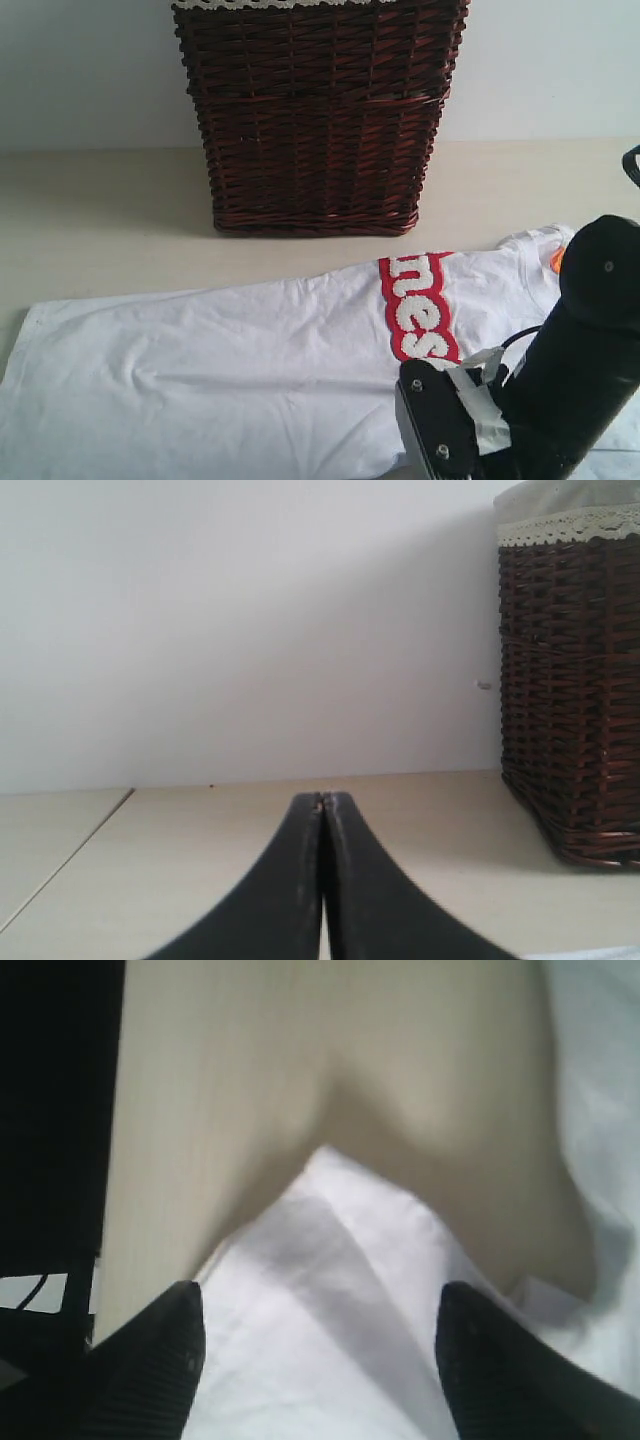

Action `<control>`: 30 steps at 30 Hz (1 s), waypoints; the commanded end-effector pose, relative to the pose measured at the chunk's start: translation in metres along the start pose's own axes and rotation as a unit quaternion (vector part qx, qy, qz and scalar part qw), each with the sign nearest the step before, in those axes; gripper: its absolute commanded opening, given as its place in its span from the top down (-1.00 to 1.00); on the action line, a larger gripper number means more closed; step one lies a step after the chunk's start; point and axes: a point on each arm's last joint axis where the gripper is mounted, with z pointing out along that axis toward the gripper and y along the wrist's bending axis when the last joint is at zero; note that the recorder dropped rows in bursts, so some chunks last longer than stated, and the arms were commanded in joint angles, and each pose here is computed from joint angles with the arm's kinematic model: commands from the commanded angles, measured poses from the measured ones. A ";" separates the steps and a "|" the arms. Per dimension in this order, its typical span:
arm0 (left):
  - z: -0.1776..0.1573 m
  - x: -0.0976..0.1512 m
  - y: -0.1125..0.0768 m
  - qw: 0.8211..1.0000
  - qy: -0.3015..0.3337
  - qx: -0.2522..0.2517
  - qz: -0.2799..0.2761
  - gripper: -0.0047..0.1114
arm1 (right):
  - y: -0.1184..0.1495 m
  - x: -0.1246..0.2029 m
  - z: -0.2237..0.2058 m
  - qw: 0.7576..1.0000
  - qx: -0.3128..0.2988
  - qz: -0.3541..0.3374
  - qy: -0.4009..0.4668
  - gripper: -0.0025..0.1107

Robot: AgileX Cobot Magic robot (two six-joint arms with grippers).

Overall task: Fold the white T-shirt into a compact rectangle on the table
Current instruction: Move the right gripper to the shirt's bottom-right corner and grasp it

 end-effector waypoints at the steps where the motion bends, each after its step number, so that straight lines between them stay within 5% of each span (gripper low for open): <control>1: 0.000 0.000 0.000 1.000 -0.003 -0.001 -0.006 0.92 | 0.024 -0.001 0.007 1.000 -0.028 0.003 0.010 -0.17; 13: 0.000 0.000 0.000 1.000 -0.003 -0.001 -0.006 0.92 | 0.027 0.017 0.028 0.998 0.028 0.050 0.030 -0.17; 15: 0.000 0.000 0.000 1.000 -0.003 -0.001 -0.006 0.92 | 0.025 0.018 0.032 0.997 0.026 0.059 0.031 -0.06; 22: 0.000 0.000 0.000 1.000 -0.003 -0.001 -0.006 0.92 | 0.022 0.025 0.044 0.996 0.009 0.061 0.060 0.93; 30: 0.000 0.000 0.000 1.000 -0.003 -0.001 -0.006 0.92 | 0.031 0.011 0.010 0.997 0.073 0.020 0.007 0.90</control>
